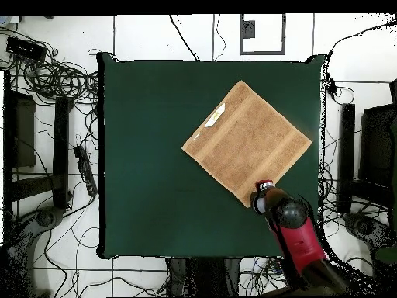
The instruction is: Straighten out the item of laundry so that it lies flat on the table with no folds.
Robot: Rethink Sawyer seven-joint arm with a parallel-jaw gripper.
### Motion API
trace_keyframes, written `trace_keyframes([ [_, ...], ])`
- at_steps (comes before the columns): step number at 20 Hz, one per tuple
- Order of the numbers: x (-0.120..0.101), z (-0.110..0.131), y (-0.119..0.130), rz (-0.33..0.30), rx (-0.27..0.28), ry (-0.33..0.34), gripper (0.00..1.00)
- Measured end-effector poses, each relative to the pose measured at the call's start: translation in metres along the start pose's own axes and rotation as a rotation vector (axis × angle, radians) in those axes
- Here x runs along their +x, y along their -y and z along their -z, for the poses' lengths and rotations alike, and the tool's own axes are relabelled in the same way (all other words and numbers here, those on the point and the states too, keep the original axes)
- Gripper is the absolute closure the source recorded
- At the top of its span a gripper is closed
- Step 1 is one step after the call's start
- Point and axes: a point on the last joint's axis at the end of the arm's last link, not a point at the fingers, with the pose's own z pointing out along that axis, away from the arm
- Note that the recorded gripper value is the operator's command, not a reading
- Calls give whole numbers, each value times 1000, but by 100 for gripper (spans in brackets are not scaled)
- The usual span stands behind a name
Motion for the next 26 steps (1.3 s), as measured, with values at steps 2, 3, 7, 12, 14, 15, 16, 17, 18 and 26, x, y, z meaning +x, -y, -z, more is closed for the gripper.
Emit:
trace_keyframes([
  [2,0,0,0,0,-1,0,0],
  [3,1,0,0,0,-1,0,0],
  [7,4,1,-2,4,-4,-6,0],
  [12,18,0,-8,17,-14,-31,0],
  [14,23,-1,-11,22,-18,-39,0],
  [15,25,-1,-12,25,-20,-43,0],
  [16,26,-1,-13,26,-22,-46,0],
  [17,28,-1,-14,28,-24,-49,0],
  [18,31,-1,-16,32,-27,-53,0],
  [26,32,-1,-17,33,-29,-56,0],
])
